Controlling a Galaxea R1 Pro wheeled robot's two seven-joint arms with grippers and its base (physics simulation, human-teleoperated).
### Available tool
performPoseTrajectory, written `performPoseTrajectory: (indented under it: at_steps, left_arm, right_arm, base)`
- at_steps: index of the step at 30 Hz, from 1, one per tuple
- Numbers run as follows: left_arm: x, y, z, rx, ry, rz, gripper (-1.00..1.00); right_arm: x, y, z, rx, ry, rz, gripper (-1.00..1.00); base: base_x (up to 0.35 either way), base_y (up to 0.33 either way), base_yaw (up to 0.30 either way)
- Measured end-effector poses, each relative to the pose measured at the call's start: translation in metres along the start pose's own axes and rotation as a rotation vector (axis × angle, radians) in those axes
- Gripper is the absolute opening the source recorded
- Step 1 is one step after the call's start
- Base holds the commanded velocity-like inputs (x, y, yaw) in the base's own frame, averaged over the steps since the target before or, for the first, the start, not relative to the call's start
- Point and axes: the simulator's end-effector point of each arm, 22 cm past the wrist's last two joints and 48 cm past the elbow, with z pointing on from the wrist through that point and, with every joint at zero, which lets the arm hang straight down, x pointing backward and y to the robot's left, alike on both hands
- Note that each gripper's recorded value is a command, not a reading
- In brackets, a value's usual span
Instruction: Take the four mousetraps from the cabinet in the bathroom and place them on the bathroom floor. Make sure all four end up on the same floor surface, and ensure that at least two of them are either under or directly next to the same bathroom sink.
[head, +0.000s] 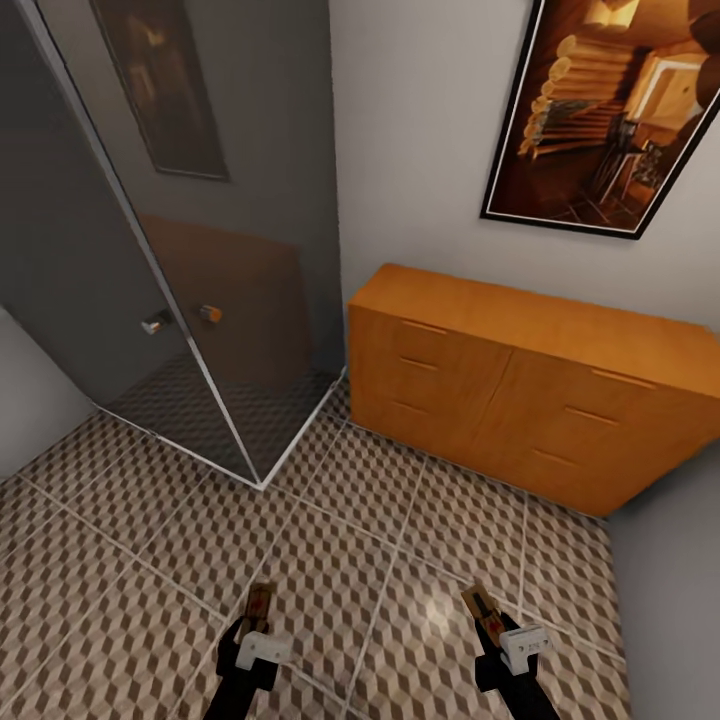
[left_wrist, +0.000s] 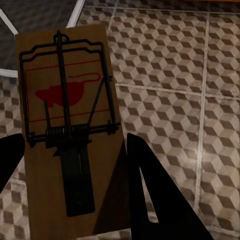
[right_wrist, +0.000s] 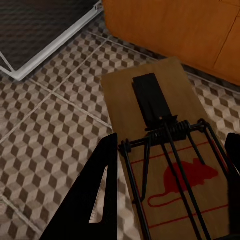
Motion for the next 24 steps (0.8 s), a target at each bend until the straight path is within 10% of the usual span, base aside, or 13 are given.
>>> performPoseTrajectory:
  at_steps: [24]
  left_arm:
    - [-0.0001,-0.0003,0.0000,-0.001,0.000,-0.001,-1.00]
  right_arm:
    - [0.0000,-0.0004,0.0000,0.001,0.000,0.000,-1.00]
  base:
    - [0.000,0.000,0.286]
